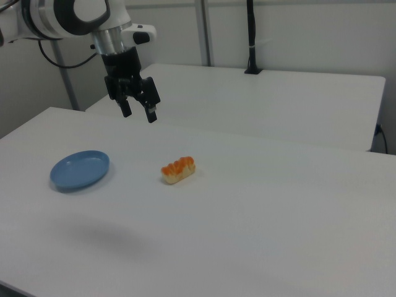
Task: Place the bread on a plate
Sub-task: 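Move the open gripper over the glazed bread roll and descend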
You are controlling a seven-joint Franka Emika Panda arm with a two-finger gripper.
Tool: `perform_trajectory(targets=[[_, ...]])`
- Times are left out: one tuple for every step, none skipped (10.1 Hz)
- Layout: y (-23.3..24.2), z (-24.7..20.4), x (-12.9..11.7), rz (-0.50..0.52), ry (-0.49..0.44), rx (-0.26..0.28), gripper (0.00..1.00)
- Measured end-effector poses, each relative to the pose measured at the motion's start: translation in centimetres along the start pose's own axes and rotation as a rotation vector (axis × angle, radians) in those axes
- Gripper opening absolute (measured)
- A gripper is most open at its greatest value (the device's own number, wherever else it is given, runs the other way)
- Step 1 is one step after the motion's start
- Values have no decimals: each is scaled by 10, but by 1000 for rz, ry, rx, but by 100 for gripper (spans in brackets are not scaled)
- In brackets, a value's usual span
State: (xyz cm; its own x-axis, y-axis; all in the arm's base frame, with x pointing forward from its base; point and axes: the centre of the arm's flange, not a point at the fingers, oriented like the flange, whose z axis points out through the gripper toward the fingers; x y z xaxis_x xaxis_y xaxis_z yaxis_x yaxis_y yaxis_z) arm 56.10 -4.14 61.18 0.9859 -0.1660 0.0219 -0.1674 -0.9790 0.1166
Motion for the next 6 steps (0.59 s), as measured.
perform_trajectory(targets=[[-1,1,1,0,-3,6,100],[-5,4,1,1,-12,38,100],[-10,12,4,0,-29,59,100],[-14,21,8,-2,-45,59,100],[-15,27,11,-3,-55,56,100],[-16,30,12,-4,-60,55,100]])
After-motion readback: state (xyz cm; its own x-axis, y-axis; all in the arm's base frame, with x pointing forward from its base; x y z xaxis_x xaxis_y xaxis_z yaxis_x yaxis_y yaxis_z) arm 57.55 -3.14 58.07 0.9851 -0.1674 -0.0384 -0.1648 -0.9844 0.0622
